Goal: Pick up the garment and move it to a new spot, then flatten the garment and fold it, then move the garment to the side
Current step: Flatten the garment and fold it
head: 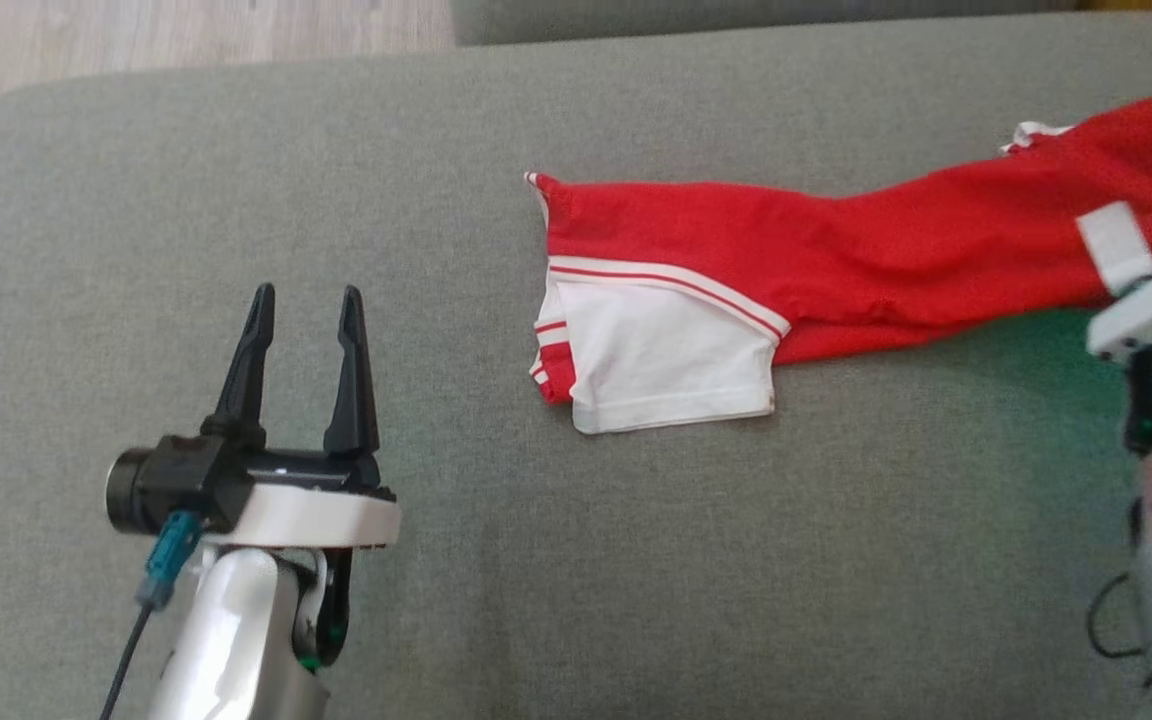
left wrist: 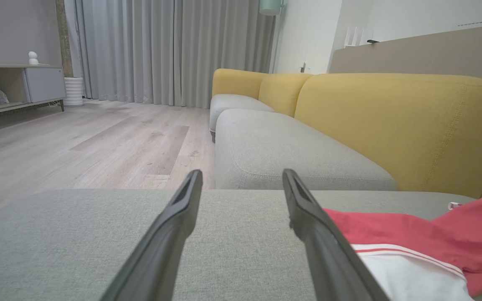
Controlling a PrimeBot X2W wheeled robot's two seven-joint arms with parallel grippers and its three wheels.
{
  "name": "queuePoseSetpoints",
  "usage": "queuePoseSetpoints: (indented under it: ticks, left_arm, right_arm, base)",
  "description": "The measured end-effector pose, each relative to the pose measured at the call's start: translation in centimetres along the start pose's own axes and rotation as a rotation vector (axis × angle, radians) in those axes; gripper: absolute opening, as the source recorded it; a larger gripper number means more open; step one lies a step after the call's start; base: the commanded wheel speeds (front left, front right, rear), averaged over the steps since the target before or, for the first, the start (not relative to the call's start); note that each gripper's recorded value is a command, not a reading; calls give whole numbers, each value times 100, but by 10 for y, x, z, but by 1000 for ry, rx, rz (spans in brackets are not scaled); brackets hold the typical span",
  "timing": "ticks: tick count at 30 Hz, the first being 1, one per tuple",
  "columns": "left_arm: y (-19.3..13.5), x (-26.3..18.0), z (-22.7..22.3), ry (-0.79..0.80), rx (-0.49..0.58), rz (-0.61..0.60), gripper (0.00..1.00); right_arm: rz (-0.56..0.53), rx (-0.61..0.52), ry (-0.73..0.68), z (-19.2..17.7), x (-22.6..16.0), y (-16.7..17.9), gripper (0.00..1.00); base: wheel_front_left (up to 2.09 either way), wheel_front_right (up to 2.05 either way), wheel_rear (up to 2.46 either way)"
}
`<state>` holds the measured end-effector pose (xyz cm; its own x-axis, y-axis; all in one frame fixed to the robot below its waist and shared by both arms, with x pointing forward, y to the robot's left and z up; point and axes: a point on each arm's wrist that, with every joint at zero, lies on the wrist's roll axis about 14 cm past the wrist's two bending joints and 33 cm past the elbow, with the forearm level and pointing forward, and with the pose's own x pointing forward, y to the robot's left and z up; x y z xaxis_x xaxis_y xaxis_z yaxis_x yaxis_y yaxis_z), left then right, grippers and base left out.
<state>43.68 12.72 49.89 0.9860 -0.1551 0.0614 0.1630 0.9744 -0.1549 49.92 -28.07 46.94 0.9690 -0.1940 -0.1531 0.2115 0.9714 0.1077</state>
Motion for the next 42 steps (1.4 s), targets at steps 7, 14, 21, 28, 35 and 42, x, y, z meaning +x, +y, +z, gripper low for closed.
queuePoseSetpoints:
  ticks: [7, 14, 21, 28, 35, 42]
  left_arm:
    - [-1, -14, 12, -26, 9, 3, 100]
    - [6, -27, 24, -53, 17, 30, 100]
    - [18, -36, 25, -53, 21, 63, 100]
    - [27, -39, 17, -28, 25, 88, 100]
    - [37, -38, 19, -28, 41, 110, 100]
    - [45, -44, 12, -5, 47, 137, 100]
  right_arm:
    - [162, 30, -68, 30, -10, 68, 0]
    - [329, 44, -84, 39, -26, 133, 0]
    - [547, 95, -12, 21, -47, 209, 0]
    - [698, 82, 114, -27, -69, 258, 0]
    - [781, 84, 217, -63, -82, 287, 0]
    - [799, 124, 336, -95, -94, 299, 100]
  base:
    - [0, 0, 0]
    - [0, 0, 0]
    - [0, 0, 0]
    - [0, 0, 0]
    - [0, 0, 0]
    - [0, 0, 0]
